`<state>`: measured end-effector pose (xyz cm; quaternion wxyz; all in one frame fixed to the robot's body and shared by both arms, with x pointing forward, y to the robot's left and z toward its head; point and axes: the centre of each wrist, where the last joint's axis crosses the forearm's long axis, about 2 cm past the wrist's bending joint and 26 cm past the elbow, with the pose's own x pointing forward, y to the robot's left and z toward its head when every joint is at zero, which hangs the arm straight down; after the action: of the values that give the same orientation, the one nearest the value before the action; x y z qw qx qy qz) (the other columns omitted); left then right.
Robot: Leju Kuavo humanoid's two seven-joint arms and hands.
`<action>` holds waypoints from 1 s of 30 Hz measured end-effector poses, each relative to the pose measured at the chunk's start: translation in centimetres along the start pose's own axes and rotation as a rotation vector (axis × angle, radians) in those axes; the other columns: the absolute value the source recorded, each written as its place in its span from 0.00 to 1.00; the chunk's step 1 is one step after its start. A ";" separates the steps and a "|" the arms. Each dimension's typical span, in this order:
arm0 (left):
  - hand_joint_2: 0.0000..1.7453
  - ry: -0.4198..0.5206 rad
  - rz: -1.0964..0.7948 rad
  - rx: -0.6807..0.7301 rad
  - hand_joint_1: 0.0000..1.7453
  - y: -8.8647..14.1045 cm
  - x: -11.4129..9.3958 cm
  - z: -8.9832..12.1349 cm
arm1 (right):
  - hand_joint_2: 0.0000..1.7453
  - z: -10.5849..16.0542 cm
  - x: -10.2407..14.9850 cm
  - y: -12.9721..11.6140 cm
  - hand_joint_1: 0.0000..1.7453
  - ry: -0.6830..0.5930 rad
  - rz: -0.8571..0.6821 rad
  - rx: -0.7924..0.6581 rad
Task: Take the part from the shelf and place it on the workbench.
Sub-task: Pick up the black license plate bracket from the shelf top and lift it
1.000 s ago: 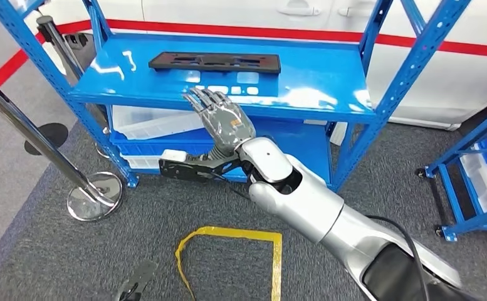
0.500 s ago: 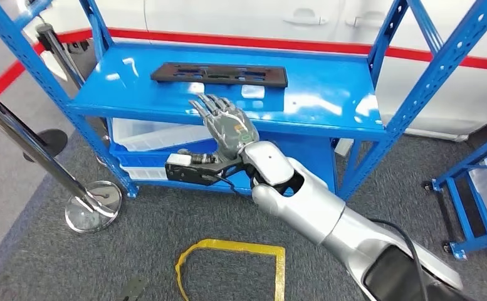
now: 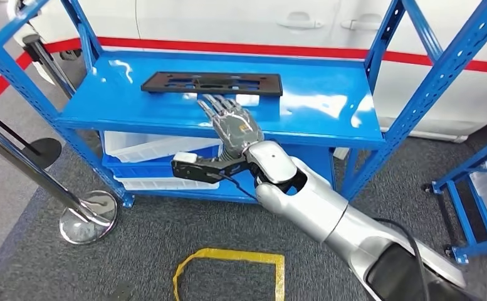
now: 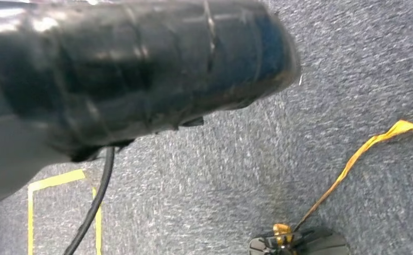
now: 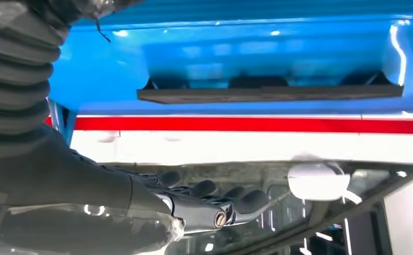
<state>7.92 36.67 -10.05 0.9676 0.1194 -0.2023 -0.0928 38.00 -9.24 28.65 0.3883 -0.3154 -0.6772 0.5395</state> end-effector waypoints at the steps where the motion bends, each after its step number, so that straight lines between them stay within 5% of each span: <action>1: 0.00 -0.002 0.000 0.000 0.00 0.0 -0.1 0.0 | 1.00 0.0 0.0 0.0 0.00 0.001 0.001 0.001; 4: 0.00 -0.010 -0.001 0.003 0.00 0.1 -0.2 0.0 | 1.00 0.0 -0.2 0.0 0.00 0.004 0.002 0.000; 8: 0.00 -0.023 -0.004 0.005 0.00 0.2 -0.1 0.0 | 0.00 0.1 -0.4 0.2 0.00 -0.001 -0.001 -0.005; 26: 0.00 -0.042 0.012 0.011 0.00 -0.2 -0.4 0.1 | 0.00 -0.1 -1.7 1.8 0.00 0.032 0.004 0.024; 30: 0.00 -0.047 0.012 0.020 0.00 -0.3 -0.6 0.2 | 1.00 -0.1 -2.0 2.2 0.00 0.053 0.026 0.054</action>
<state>7.24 36.47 -10.19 0.9619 0.1255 -0.2267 -0.0875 39.12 -10.41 26.15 0.4076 -0.3278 -0.6478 0.5538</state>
